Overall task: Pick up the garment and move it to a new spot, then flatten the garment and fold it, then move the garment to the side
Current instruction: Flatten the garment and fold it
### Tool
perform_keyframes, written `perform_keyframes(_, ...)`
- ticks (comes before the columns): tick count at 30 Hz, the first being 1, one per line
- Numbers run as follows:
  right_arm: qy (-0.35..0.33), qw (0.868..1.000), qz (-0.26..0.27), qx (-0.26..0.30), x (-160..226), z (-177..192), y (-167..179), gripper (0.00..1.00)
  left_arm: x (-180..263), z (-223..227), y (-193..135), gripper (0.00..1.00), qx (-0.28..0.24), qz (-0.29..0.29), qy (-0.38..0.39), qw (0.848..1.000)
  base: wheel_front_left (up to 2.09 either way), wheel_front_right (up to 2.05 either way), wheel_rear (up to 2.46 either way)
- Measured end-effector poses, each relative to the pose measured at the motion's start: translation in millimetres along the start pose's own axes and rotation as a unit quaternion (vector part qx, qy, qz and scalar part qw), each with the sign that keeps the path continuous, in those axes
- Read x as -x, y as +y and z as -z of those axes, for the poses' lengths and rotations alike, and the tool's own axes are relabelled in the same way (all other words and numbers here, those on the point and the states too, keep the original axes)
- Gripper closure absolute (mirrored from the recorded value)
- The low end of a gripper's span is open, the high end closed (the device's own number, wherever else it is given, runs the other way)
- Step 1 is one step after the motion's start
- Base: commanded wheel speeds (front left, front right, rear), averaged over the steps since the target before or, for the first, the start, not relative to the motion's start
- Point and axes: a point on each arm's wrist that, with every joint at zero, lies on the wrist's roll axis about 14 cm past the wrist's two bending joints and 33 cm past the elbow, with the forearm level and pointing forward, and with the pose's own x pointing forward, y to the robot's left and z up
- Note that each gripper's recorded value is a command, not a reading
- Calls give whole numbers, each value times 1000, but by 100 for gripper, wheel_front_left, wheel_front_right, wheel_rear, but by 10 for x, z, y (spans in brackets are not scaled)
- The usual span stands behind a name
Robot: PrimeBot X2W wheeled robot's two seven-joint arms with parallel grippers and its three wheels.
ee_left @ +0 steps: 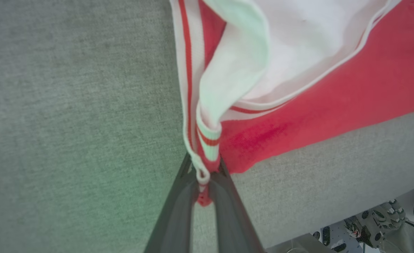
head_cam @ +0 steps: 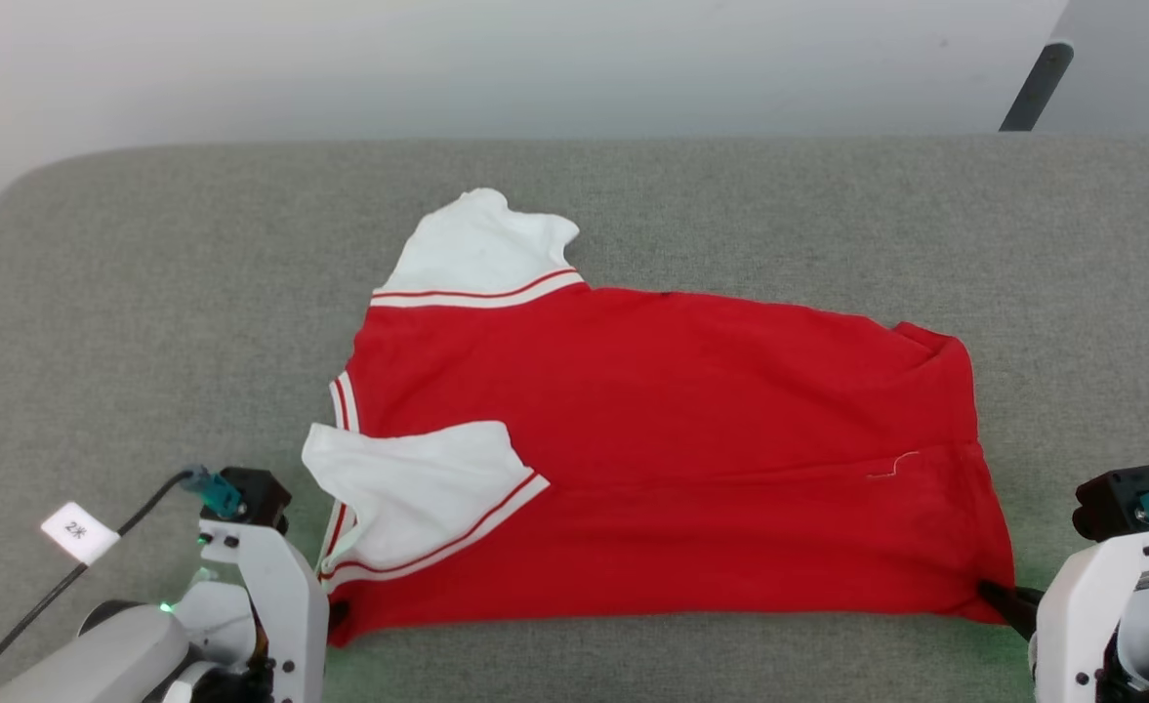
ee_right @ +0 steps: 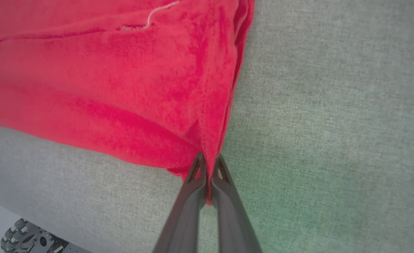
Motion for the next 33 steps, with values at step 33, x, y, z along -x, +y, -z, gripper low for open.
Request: perform_keyframes(33,51,998,11,-20,393,402,39,100,230,523,-157,91,27,-3,56,998,0,0,0)
